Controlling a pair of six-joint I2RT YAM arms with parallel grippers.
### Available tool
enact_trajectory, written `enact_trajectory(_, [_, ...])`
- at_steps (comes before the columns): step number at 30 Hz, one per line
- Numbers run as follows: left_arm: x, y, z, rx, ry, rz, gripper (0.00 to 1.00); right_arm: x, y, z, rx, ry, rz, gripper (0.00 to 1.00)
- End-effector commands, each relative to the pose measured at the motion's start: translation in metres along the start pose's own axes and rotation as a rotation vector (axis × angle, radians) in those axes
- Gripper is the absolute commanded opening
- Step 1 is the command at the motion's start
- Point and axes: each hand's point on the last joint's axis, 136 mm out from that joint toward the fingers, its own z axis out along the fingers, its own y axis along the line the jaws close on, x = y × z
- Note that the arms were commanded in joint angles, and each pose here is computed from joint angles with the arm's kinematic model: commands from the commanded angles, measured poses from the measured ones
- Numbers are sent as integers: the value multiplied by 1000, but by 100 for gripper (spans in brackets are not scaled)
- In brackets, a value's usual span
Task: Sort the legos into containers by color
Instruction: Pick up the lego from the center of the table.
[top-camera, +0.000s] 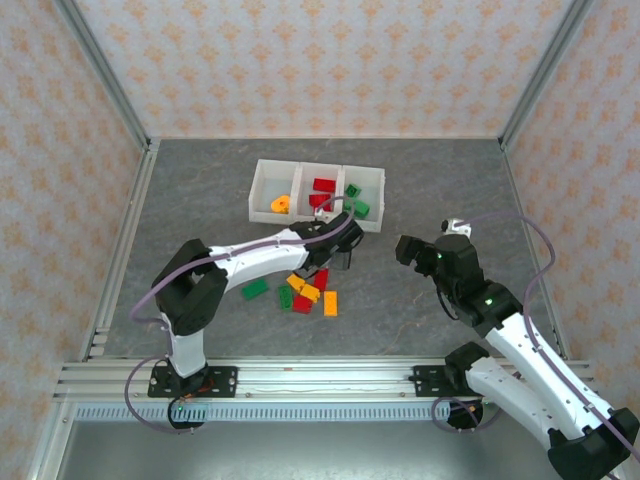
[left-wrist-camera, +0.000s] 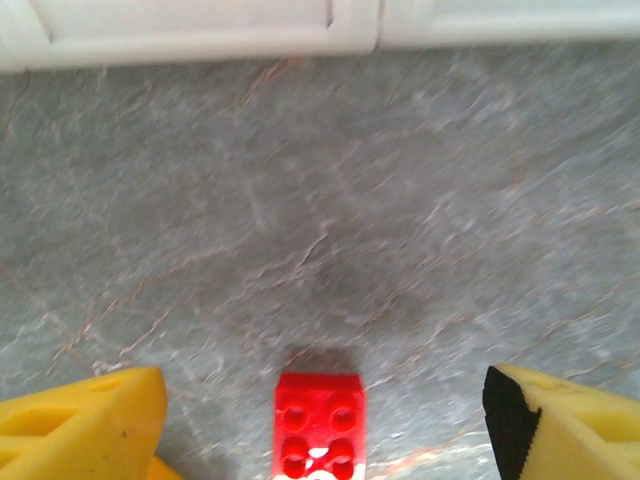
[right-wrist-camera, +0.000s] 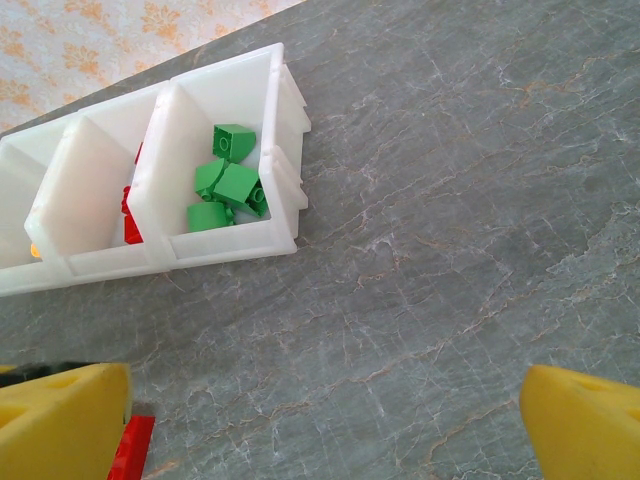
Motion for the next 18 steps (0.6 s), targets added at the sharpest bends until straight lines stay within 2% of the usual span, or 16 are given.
enact_trajectory(1, [23, 14, 7, -89, 58, 67, 84, -4, -2, 1, 10, -27, 6, 100])
enact_trajectory(11, [49, 13, 31, -151, 127, 110, 81, -4, -1, 1, 7, -26, 6, 100])
enact_trajectory(18, [57, 8, 40, -134, 156, 111, 61, -4, -1, 1, 8, -26, 4, 100])
